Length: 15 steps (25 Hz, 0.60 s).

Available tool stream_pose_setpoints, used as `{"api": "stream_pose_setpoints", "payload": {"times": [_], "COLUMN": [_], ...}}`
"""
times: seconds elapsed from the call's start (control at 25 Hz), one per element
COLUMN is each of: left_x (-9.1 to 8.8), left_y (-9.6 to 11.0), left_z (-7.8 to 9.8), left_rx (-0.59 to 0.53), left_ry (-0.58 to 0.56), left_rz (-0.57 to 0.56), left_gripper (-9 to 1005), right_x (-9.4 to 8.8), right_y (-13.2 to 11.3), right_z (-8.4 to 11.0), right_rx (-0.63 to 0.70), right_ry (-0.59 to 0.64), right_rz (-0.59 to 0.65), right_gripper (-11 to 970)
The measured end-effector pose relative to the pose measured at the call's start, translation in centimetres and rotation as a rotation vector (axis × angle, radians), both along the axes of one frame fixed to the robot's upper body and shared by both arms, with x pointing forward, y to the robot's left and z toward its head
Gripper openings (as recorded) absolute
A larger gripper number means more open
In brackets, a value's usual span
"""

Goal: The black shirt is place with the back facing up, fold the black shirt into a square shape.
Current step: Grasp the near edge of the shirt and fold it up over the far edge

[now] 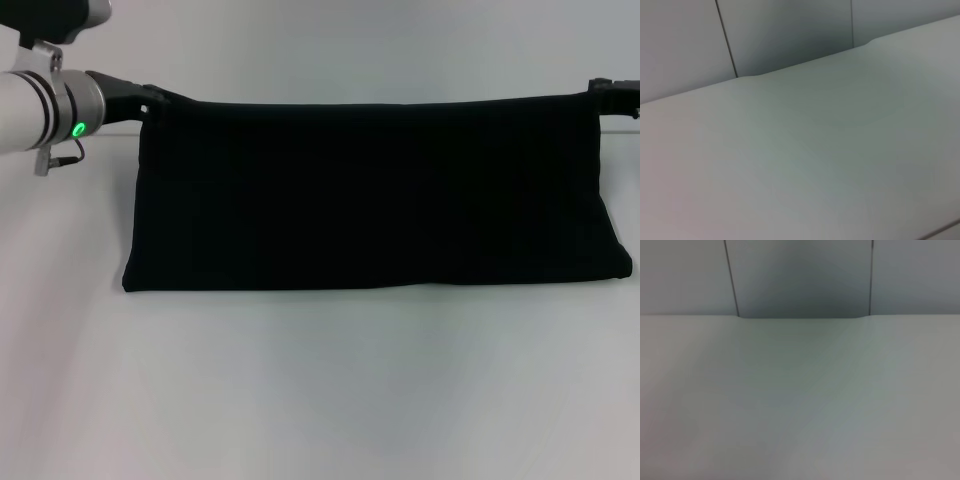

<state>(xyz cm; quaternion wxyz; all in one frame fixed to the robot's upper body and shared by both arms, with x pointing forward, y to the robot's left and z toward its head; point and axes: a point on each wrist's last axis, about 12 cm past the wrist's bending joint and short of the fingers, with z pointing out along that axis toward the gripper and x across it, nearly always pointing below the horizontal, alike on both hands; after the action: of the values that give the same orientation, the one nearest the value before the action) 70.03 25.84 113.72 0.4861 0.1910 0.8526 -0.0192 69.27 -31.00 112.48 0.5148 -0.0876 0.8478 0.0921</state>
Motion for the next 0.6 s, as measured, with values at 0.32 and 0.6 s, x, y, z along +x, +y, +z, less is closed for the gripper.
{"api": "stream_pose_setpoints", "payload": {"times": [0.32,0.6], "left_x": [0.2,0.1], "left_y": [-0.7,-1.3], "left_z": [-0.4,-0.9], "left_rx": [0.016,0.019], "left_ry": [-0.017,-0.032], "left_rz": [0.011,0.039], "left_gripper": [24,45], "right_x": [0.0,-0.1], "right_y": [0.1,0.4], "right_z": [-0.3,-0.6], "right_rx": [-0.005,-0.007], "right_ry": [0.005,0.014], "right_rz": [-0.012,-0.016], "right_gripper": [41,53]}}
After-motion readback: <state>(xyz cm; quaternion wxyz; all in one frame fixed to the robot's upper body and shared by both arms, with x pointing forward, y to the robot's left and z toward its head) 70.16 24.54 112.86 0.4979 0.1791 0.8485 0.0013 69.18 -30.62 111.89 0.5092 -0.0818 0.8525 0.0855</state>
